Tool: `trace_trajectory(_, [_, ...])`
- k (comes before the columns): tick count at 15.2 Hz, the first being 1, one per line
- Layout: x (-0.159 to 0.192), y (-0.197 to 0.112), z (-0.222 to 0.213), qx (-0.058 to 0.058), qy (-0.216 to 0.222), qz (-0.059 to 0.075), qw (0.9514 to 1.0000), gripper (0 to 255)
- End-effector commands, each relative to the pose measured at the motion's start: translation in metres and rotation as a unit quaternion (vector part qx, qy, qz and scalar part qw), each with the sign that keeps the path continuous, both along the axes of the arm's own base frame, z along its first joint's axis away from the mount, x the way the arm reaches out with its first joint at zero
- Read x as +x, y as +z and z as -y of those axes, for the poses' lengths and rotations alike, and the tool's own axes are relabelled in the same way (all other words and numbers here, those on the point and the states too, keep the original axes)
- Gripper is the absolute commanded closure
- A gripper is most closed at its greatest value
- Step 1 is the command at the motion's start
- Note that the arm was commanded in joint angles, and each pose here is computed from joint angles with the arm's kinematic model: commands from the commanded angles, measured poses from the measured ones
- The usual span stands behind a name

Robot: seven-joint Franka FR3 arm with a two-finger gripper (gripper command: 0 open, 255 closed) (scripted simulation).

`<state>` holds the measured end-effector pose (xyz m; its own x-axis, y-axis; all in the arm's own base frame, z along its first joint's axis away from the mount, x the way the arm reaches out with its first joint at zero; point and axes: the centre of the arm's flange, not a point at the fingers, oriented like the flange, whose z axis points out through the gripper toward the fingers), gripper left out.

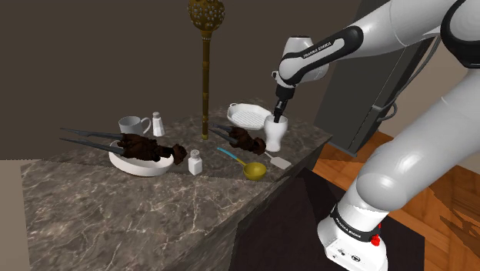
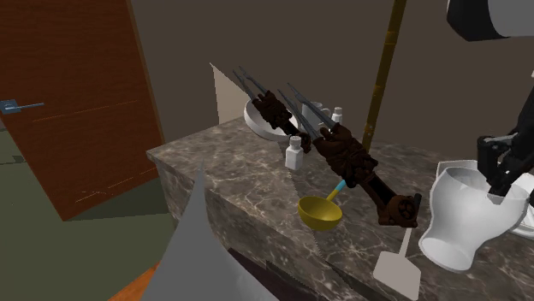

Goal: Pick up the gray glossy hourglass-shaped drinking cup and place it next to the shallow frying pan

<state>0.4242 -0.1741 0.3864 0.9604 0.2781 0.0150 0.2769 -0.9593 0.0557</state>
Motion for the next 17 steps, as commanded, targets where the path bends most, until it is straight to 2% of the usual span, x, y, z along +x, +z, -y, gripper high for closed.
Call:
trace_trajectory(1, [-0.001,-0.002,0.000,0.001,0.001,-0.003,1.0000,0])
trace_trajectory(5, [-0.001,-0.003,-0.002,0.001,0.001,-0.003,1.0000,0])
trace_trajectory(9, [-0.002,0.047,-0.004,0.001,0.001,-0.003,1.0000,0])
trace_trajectory(17, [-0.002,0.047,-0.004,0.001,0.001,-0.003,1.0000,0])
